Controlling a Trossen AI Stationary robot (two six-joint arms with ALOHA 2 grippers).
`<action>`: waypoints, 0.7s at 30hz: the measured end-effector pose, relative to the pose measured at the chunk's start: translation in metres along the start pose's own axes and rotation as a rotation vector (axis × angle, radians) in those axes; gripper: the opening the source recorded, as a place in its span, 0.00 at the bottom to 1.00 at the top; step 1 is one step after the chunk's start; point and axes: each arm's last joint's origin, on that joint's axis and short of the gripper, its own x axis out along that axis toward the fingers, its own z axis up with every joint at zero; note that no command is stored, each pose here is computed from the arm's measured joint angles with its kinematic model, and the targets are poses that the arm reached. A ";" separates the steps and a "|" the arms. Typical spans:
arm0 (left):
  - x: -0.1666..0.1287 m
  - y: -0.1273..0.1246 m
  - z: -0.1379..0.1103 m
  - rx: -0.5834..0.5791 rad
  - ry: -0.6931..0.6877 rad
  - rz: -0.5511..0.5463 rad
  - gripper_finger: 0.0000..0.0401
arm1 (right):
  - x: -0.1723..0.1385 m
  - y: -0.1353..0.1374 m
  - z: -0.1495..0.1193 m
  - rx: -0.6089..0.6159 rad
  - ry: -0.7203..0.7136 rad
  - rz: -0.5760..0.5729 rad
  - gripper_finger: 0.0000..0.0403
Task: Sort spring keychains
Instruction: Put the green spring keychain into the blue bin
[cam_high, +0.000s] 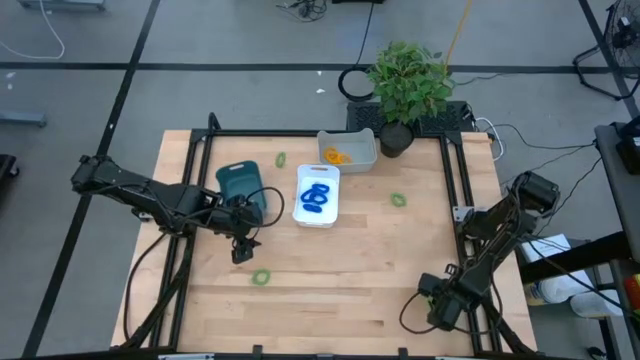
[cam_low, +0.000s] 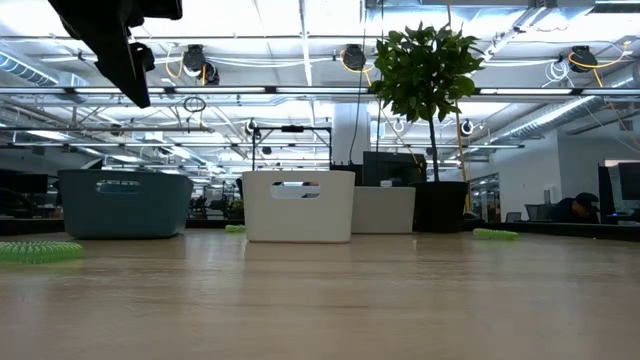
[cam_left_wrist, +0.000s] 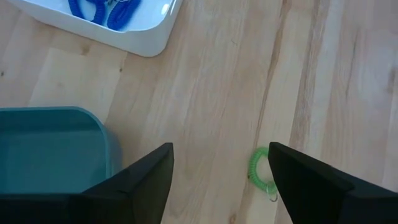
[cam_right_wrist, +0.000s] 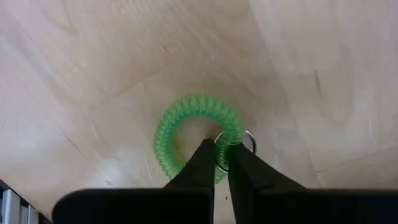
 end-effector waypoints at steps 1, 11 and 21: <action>0.000 0.000 0.000 -0.001 0.000 0.000 0.66 | 0.000 0.000 0.001 -0.008 0.004 0.003 0.01; 0.000 0.000 0.000 -0.005 0.000 -0.001 0.62 | -0.024 -0.009 0.022 -0.065 -0.101 0.099 0.00; 0.000 0.000 0.000 -0.004 -0.001 0.000 0.66 | -0.054 -0.025 0.050 -0.122 -0.404 0.112 0.00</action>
